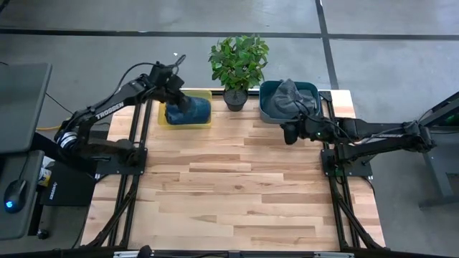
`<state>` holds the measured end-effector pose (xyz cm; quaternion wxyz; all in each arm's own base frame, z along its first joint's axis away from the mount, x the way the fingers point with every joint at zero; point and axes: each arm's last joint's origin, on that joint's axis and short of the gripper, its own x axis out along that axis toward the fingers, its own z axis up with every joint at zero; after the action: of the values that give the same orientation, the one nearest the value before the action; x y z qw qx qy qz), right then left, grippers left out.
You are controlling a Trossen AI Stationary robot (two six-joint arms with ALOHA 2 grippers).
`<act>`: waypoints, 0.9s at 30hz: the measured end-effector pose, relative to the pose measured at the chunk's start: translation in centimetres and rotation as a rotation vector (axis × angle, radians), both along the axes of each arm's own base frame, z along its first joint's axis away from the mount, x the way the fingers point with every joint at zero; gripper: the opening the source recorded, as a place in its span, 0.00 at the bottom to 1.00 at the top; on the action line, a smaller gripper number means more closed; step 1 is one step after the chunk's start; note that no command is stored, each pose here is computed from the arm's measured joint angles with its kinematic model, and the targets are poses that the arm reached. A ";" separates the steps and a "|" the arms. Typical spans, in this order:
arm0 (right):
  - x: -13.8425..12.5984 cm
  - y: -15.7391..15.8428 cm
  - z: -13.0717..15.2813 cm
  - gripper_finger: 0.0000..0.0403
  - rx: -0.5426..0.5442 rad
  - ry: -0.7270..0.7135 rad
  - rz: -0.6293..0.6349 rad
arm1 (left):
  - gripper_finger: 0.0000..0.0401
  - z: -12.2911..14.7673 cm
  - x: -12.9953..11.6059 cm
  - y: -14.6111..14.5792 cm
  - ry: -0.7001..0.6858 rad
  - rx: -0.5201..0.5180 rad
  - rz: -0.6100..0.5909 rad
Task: Pick & Place hat
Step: Adjust the gray cap
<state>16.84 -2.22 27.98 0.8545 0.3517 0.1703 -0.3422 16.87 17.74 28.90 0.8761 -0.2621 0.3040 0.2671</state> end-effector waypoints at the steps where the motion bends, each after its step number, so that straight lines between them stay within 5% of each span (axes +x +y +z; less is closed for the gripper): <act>1: -0.1 -0.2 -0.1 0.34 0.000 0.004 -0.027 | 0.00 0.2 0.2 -0.5 -0.004 0.006 -0.021; 9: -0.2 -2.9 0.5 0.03 -0.086 -0.004 -0.087 | 0.00 1.9 1.9 -4.9 -0.046 0.081 -0.202; 20: -0.4 -9.4 -0.6 0.00 -0.101 0.054 -0.230 | 0.00 1.2 3.2 -9.0 -0.123 0.086 -0.308; 27: -0.1 -13.1 -1.6 0.00 -0.122 0.060 -0.240 | 0.00 -0.8 1.0 -11.7 -0.214 0.010 -0.265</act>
<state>16.79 -15.32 26.34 0.8219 0.3066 0.1313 -0.4618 17.88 6.06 28.10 0.9323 -0.2424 0.2397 0.1213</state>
